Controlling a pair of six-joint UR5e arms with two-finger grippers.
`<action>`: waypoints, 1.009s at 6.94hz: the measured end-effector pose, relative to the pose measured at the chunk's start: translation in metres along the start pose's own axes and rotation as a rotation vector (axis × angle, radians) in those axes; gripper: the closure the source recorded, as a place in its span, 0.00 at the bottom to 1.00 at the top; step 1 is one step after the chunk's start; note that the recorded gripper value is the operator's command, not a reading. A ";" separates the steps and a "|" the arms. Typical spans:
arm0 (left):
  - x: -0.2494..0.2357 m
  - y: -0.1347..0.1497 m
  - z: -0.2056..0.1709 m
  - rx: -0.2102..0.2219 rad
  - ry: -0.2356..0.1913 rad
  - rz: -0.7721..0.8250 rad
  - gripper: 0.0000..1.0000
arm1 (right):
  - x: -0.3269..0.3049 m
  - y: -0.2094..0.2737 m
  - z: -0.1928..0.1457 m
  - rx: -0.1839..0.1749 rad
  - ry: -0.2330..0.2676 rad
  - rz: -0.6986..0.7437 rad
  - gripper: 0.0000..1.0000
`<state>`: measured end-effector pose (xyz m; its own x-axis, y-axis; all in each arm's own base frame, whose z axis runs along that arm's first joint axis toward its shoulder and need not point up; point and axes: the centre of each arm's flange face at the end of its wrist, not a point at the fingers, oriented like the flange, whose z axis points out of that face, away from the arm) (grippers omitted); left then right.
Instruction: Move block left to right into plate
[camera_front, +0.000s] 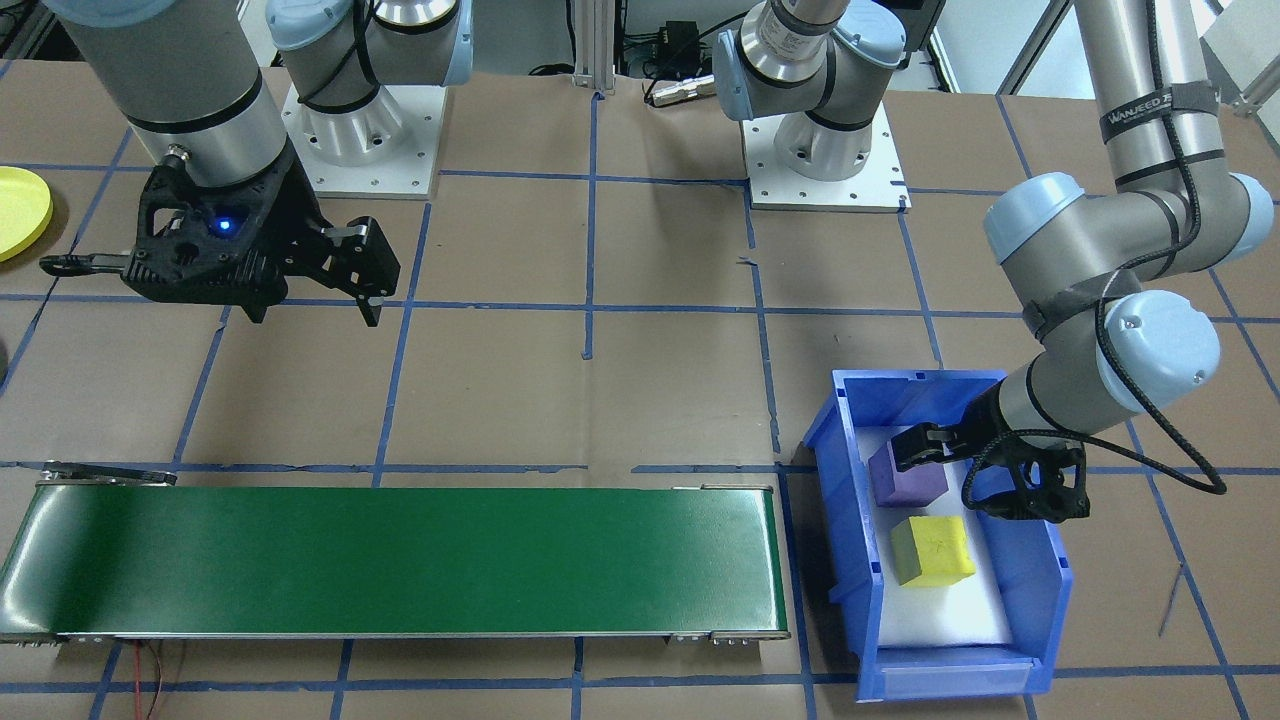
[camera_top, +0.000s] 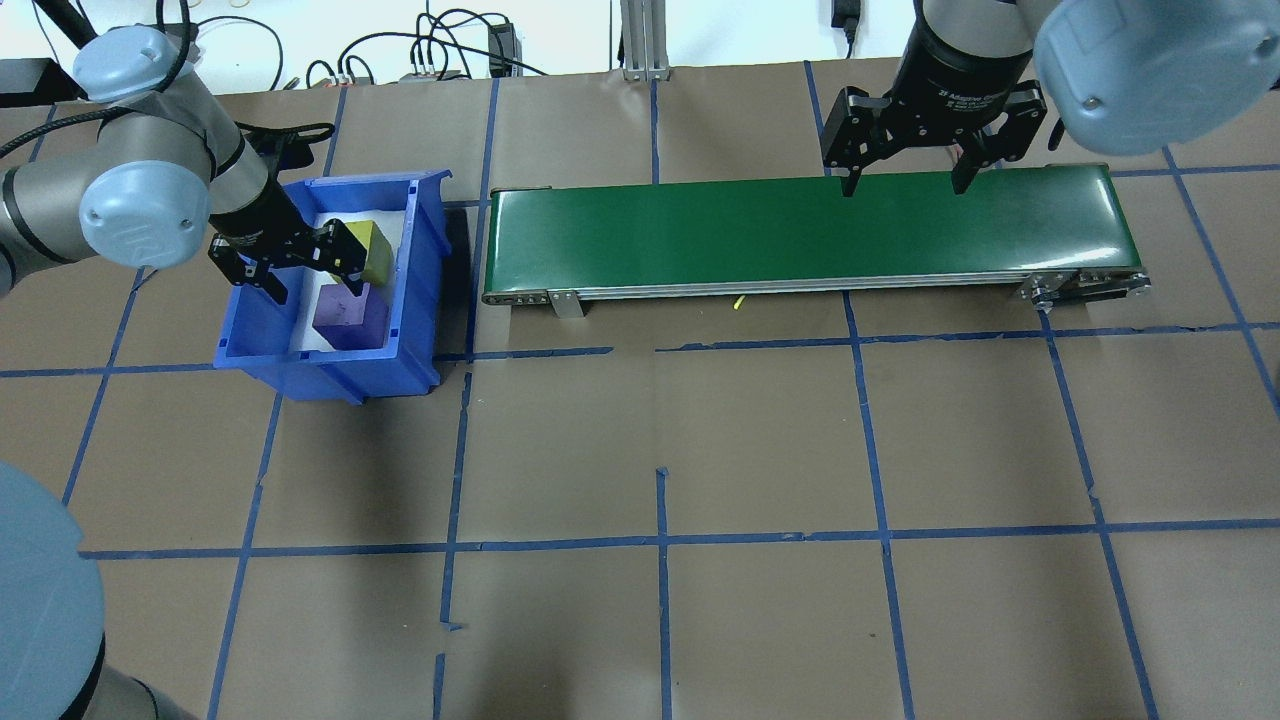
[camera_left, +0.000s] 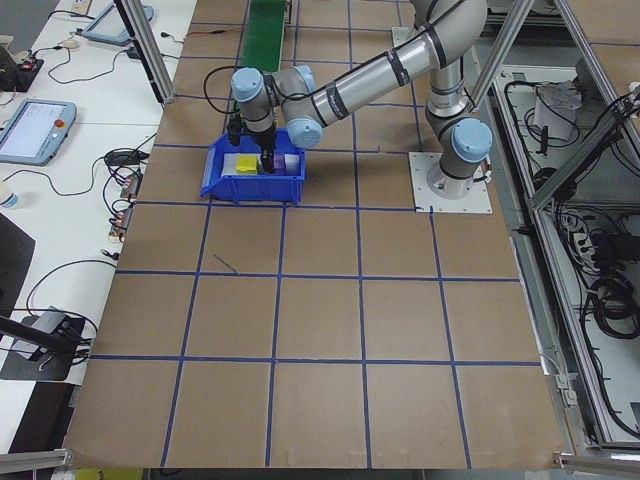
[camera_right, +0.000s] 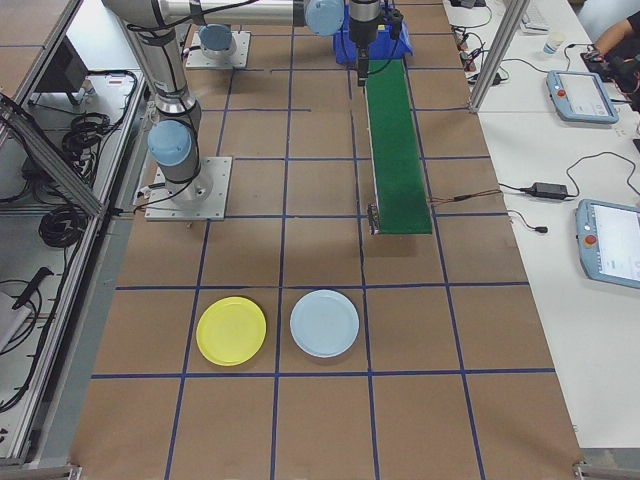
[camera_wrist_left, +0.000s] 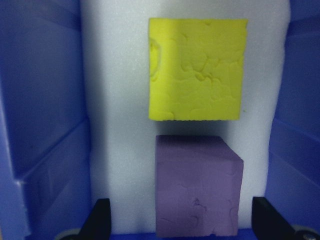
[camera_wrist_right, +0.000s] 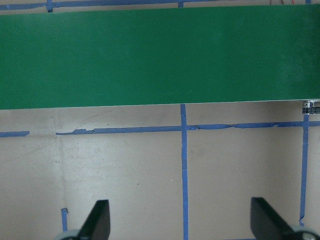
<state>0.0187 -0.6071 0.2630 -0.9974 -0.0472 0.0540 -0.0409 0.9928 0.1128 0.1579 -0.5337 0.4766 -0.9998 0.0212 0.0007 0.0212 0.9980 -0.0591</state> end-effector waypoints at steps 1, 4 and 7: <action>0.001 -0.002 0.005 -0.004 0.006 -0.006 0.02 | 0.000 0.000 0.000 0.000 0.000 0.000 0.00; 0.003 -0.003 0.022 -0.027 0.018 -0.014 0.16 | 0.000 0.000 0.000 0.001 0.000 0.000 0.00; 0.003 -0.004 0.032 -0.047 0.018 -0.016 0.74 | 0.000 0.000 0.000 0.000 0.000 0.000 0.00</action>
<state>0.0140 -0.6071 0.2309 -0.9954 -0.0658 0.0700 -0.0538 0.9856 0.1606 0.1579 -0.5337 0.4766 -0.9998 0.0212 0.0006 0.0212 0.9980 -0.0591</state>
